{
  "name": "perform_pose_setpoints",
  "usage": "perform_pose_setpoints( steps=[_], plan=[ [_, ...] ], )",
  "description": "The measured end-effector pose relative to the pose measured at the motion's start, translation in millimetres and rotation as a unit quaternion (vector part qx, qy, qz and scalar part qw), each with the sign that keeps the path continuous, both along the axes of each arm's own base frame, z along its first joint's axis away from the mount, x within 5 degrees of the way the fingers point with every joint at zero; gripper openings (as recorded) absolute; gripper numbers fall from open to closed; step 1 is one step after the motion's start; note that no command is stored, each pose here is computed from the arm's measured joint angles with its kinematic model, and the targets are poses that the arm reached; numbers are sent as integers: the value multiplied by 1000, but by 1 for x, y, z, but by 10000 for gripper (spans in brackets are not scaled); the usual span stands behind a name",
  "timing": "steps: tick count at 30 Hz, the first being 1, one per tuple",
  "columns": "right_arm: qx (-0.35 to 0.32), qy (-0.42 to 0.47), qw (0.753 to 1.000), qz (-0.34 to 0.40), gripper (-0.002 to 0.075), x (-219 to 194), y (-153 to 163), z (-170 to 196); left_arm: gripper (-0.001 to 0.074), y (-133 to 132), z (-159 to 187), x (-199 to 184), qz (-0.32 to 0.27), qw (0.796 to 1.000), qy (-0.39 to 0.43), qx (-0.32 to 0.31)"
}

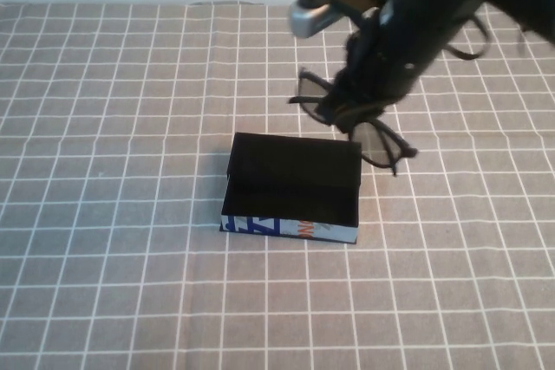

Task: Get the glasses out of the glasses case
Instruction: Place the glasses on the table

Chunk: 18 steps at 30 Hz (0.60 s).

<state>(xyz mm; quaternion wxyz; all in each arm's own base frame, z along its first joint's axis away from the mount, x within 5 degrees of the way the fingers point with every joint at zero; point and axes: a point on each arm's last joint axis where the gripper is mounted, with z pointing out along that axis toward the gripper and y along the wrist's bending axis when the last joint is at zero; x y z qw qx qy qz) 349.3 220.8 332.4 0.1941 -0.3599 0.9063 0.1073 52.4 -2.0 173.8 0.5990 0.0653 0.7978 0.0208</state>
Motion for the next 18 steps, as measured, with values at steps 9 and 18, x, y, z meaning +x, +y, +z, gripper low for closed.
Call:
perform_pose_setpoints(
  steps=[9,18],
  plan=[
    [49,22,985,-161,61,-33,-49,-33,-4,0,0,0,0,1000,0,0],
    [86,118,939,-312,61,-67,-74,-100,-4,0,0,0,0,1000,0,0]
  ],
)
